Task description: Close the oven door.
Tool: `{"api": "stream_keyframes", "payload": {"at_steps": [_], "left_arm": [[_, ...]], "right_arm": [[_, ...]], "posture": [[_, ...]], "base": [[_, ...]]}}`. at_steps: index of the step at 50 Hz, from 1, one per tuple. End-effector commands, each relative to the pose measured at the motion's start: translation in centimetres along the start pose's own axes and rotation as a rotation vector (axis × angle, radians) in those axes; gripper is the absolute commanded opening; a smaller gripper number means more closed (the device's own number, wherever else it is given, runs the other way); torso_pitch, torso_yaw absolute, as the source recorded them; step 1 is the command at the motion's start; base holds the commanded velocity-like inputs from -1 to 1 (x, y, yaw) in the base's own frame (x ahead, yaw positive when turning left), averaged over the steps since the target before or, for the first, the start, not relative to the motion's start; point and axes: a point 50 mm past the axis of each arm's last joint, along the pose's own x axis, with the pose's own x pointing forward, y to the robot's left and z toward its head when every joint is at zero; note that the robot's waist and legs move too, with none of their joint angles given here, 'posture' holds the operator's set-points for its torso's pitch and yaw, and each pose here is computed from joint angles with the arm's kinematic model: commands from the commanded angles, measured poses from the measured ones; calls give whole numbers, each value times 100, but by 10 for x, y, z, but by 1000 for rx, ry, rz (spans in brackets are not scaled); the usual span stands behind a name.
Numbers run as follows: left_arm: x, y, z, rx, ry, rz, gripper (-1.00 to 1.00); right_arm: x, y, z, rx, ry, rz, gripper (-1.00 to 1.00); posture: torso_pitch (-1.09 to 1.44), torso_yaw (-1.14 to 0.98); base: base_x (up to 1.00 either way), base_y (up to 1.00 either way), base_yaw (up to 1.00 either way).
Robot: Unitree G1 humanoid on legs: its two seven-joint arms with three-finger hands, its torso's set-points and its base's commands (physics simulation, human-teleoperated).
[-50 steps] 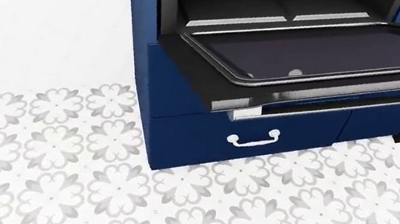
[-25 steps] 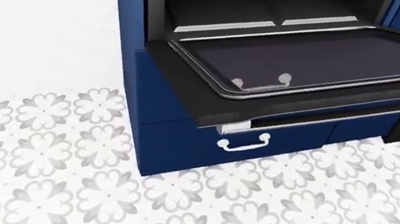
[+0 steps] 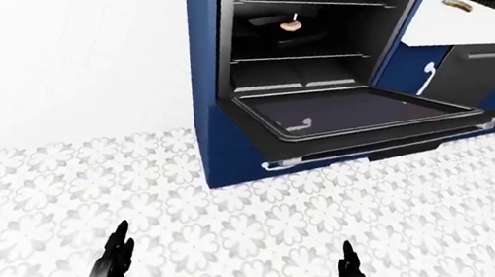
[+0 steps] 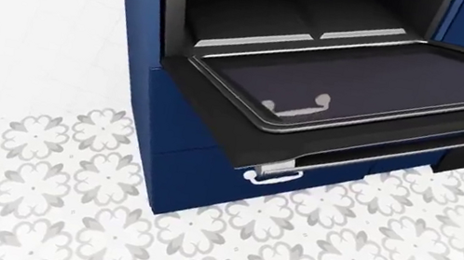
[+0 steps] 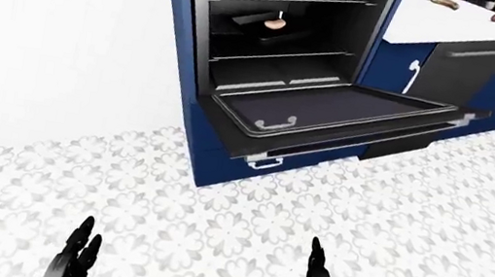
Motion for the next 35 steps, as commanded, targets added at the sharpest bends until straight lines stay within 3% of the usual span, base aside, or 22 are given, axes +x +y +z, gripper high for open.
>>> {"api": "stream_keyframes", "payload": {"at_steps": [1, 35], "left_arm": [[7, 8, 17, 22, -89, 25, 100], [6, 9, 16, 22, -86, 24, 100]], "right_arm": [[8, 3, 17, -8, -81, 15, 100], [7, 2, 16, -10, -81, 15, 100]], "posture": [[0, 0], [0, 0]], "base": [[17, 12, 0], [19, 12, 0]]}}
